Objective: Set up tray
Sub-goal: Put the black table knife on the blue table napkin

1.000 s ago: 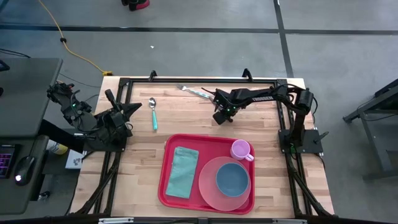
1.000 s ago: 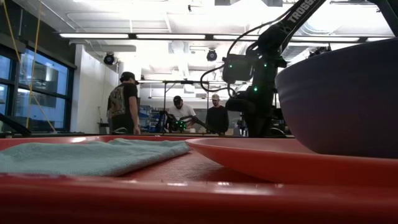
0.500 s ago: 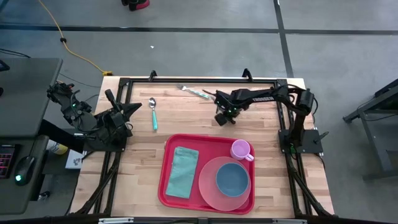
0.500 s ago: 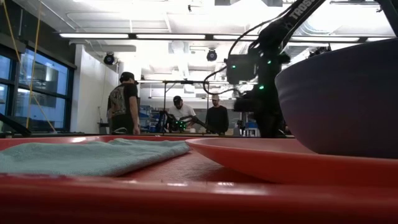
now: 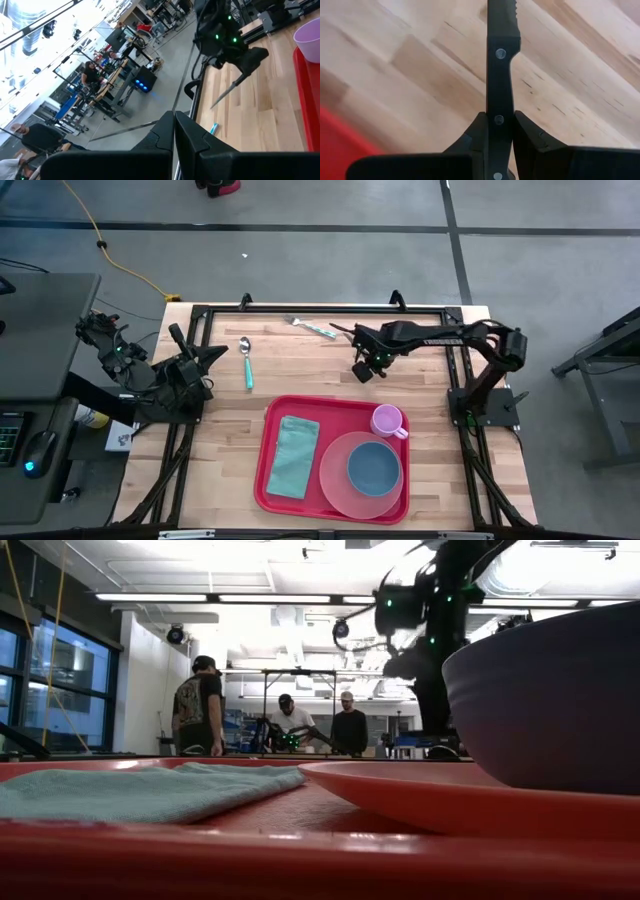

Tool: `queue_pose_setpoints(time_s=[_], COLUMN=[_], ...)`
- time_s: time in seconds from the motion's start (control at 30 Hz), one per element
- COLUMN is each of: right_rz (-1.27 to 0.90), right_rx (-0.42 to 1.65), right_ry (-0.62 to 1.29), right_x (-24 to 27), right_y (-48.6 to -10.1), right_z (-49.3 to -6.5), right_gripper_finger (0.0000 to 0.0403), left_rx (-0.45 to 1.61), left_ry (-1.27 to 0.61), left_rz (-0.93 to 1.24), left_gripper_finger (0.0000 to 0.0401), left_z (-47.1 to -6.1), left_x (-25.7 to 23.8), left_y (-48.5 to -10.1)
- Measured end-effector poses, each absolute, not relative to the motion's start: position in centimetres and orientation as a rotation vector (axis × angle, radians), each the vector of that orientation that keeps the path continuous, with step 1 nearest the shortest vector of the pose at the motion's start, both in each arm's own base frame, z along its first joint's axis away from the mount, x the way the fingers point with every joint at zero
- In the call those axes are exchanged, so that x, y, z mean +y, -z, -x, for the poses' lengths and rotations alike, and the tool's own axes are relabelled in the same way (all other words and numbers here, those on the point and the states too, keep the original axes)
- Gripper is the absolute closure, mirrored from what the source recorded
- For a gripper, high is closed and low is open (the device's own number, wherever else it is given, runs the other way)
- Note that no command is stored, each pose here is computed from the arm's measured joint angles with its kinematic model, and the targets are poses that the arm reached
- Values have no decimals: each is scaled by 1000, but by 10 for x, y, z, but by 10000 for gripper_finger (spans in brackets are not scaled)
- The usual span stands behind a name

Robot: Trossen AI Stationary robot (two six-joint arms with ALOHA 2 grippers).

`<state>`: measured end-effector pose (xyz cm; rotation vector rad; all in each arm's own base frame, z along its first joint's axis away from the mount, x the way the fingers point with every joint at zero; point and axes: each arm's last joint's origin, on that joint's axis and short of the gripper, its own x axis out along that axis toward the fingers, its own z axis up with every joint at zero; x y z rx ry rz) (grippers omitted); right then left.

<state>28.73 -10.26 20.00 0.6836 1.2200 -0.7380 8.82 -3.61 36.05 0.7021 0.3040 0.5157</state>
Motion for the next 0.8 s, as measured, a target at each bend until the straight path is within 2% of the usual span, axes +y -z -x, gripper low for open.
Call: queue_pose_setpoints(time_s=[0.2,0.53,0.8], right_rz=[-700,-726,-747], right_rx=[1096,747,586], right_ry=[638,462,273], right_x=[-87,-54,-11], right_y=[-229,-287,-308], right_z=[-285,-283,-294], right_gripper_finger=[365,365,365], left_rx=[303,296,292], left_ry=[-516,-519,-520], left_rz=[-698,-675,-664], left_gripper_finger=[354,354,354], left_z=[-88,-88,-88], left_x=[-36,-36,-36], left_y=[-361,-361,-361])
